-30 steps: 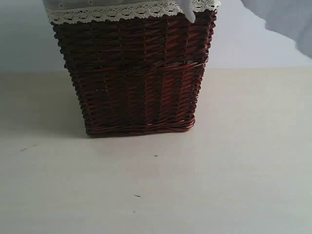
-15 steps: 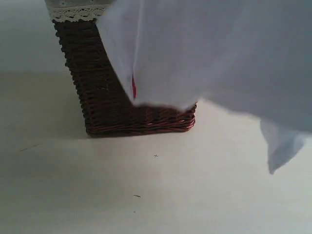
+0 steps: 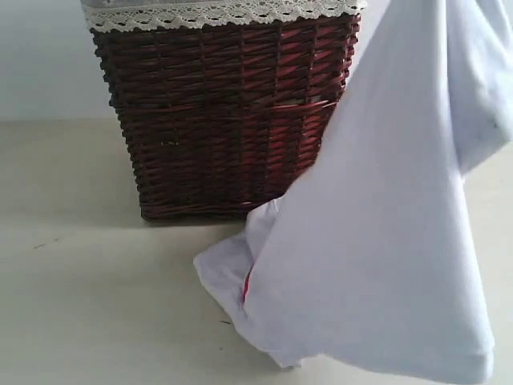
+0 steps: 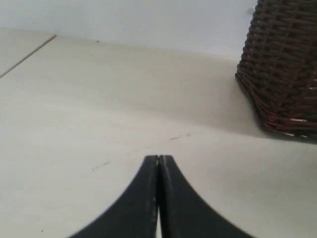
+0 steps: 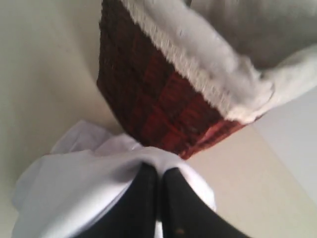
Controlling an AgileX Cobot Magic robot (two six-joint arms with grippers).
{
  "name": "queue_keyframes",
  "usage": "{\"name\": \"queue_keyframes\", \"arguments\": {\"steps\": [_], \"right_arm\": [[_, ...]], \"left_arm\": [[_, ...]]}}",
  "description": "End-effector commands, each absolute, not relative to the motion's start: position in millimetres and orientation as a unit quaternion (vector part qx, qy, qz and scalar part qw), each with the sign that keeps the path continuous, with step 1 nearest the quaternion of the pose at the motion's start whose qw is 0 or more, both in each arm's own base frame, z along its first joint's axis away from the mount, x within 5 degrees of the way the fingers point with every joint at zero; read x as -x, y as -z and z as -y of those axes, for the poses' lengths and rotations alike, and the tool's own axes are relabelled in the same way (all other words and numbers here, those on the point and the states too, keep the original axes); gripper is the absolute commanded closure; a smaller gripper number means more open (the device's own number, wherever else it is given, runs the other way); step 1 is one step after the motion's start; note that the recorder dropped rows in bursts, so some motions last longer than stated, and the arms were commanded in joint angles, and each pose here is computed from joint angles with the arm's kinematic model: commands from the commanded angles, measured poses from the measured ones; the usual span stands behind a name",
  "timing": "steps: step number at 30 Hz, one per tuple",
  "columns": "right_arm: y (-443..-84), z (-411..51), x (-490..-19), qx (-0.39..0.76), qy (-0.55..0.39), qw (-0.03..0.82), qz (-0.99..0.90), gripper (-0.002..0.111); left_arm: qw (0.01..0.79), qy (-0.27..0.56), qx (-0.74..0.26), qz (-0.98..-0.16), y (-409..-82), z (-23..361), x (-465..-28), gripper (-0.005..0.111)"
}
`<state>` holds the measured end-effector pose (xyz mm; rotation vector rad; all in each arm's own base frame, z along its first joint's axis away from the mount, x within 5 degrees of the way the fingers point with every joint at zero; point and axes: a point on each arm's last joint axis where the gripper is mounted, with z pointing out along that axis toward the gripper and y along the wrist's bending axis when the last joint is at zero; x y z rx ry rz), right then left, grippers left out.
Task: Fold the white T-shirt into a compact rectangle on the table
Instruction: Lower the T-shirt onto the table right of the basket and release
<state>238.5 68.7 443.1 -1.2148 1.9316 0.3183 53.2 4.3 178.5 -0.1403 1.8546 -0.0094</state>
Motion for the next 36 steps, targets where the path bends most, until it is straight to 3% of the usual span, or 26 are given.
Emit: {"name": "queue_keyframes", "arguments": {"steps": [1,5,8,13,16,21,30,36], "right_arm": [[-398.3,-62.0,-241.5,0.513,-0.097,0.338,-0.784,0.108],[-357.6,-67.0,-240.0,0.557,-0.137,0.299,-0.762,0.108],[-337.0,-81.0,-238.4,0.573,-0.222,0.323,-0.719,0.108],[-331.8,-101.9,-236.9,0.522,-0.349,0.393,-0.672,0.108],[-329.0,-115.4,-229.7,0.539,-0.362,0.375,-0.662,0.108],[-304.6,-116.7,-217.4,0.592,-0.280,0.241,-0.716,0.108],[-272.7,-39.9,-225.7,0.576,0.050,0.027,-0.816,0.108],[-256.7,1.3,-220.6,0.563,0.130,-0.056,-0.814,0.108]], "left_arm": [[0.607,0.006,0.059,-0.792,-181.4,-4.1,-53.1,0.107],[0.607,0.006,0.059,-0.792,-181.4,-4.1,-53.1,0.107],[0.607,0.006,0.059,-0.792,-181.4,-4.1,-53.1,0.107],[0.607,0.006,0.059,-0.792,-181.4,-4.1,-53.1,0.107],[0.607,0.006,0.059,-0.792,-181.4,-4.1,-53.1,0.107],[0.607,0.006,0.059,-0.792,-181.4,-4.1,-53.1,0.107],[0.607,0.006,0.059,-0.792,-181.4,-4.1,-53.1,0.107],[0.607,0.006,0.059,-0.792,-181.4,-4.1,-53.1,0.107]]}}
